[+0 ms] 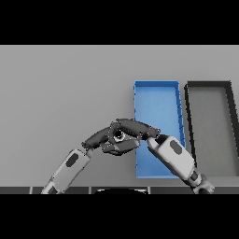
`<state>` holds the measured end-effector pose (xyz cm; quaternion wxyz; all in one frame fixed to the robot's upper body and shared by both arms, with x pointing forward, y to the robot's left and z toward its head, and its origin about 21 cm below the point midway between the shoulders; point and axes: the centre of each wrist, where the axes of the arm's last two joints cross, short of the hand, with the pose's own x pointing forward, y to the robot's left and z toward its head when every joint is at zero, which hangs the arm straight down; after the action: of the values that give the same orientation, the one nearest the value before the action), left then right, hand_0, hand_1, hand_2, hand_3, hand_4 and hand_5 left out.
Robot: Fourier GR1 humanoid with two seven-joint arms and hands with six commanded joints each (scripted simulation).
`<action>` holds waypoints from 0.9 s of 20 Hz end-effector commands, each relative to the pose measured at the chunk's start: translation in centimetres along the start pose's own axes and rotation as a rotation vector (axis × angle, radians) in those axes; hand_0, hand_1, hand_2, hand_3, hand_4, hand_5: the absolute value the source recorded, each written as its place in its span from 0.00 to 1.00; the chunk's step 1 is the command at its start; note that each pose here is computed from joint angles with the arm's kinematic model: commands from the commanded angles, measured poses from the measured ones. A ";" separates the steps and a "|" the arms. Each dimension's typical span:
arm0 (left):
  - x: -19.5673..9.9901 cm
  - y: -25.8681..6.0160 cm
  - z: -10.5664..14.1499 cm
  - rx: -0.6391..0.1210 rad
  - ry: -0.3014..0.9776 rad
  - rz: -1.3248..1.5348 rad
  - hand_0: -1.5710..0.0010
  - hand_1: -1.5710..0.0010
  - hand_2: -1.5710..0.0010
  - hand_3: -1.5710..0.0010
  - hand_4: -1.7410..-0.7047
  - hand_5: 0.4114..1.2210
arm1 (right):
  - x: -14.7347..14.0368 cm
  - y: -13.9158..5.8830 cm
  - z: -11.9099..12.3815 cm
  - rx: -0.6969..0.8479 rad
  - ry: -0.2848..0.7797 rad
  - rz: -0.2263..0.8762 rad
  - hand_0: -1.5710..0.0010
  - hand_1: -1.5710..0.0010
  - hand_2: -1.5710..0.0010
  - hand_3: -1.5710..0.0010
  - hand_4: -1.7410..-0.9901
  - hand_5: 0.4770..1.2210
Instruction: Pick up the blue pipe and place it into the blue bin.
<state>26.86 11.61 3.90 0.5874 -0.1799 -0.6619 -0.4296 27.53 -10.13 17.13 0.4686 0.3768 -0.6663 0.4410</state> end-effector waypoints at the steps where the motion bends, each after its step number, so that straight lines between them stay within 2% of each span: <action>1: 0.1 -0.2 -0.1 -0.004 0.003 0.002 0.99 0.99 1.00 0.99 0.81 0.16 | 0.7 -0.3 -0.1 -0.007 0.005 -0.010 0.00 0.00 0.00 0.00 0.27 1.00; 5: 0.2 -0.3 0.0 0.002 0.004 0.003 1.00 1.00 1.00 1.00 0.80 0.12 | 4.2 -1.9 -0.2 -0.038 0.029 -0.105 0.00 0.00 0.00 0.00 0.11 1.00; 6: 0.1 -0.5 0.0 -0.009 0.007 0.007 1.00 1.00 1.00 1.00 0.80 0.11 | 5.7 -2.5 -0.3 -0.054 0.022 -0.127 0.00 0.00 0.00 0.00 0.09 0.96; 7: 0.2 -0.6 -0.1 -0.013 0.018 0.009 1.00 1.00 1.00 1.00 0.79 0.11 | 7.2 -3.0 -0.3 -0.061 -0.032 -0.151 0.00 0.00 0.00 0.00 0.07 0.93; 9: 0.3 -0.2 0.4 -0.008 0.012 0.013 1.00 1.00 1.00 1.00 0.80 0.11 | 10.0 -4.6 -0.4 -0.086 -0.127 -0.158 0.00 0.00 0.00 0.00 0.04 0.89; 13: 0.4 -0.5 0.6 -0.011 -0.002 0.001 1.00 1.00 1.00 1.00 0.80 0.11 | 14.2 -8.0 -0.1 -0.223 -0.191 -0.068 0.00 0.00 0.00 0.00 0.02 0.86; 15: 0.3 -0.5 0.6 -0.011 0.001 0.011 1.00 1.00 1.00 1.00 0.81 0.10 | 15.3 -9.5 -0.1 -0.336 -0.182 -0.027 0.00 0.00 0.00 0.00 0.01 0.86; 16: 0.4 -0.4 0.8 -0.011 -0.014 0.014 1.00 1.00 1.00 1.00 0.80 0.10 | 15.6 -11.0 0.5 -0.411 -0.168 -0.026 0.00 0.00 0.00 0.00 0.01 0.87; 18: 0.2 -0.2 0.8 -0.009 0.000 0.017 1.00 1.00 1.00 1.00 0.80 0.10 | 14.4 -13.2 2.0 -0.529 -0.093 -0.027 0.00 0.00 0.00 0.00 0.01 0.88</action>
<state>26.15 12.01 4.09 0.5901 -0.1884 -0.6584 -0.4275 35.09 -17.67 33.69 0.5279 0.2686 -0.7733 0.2261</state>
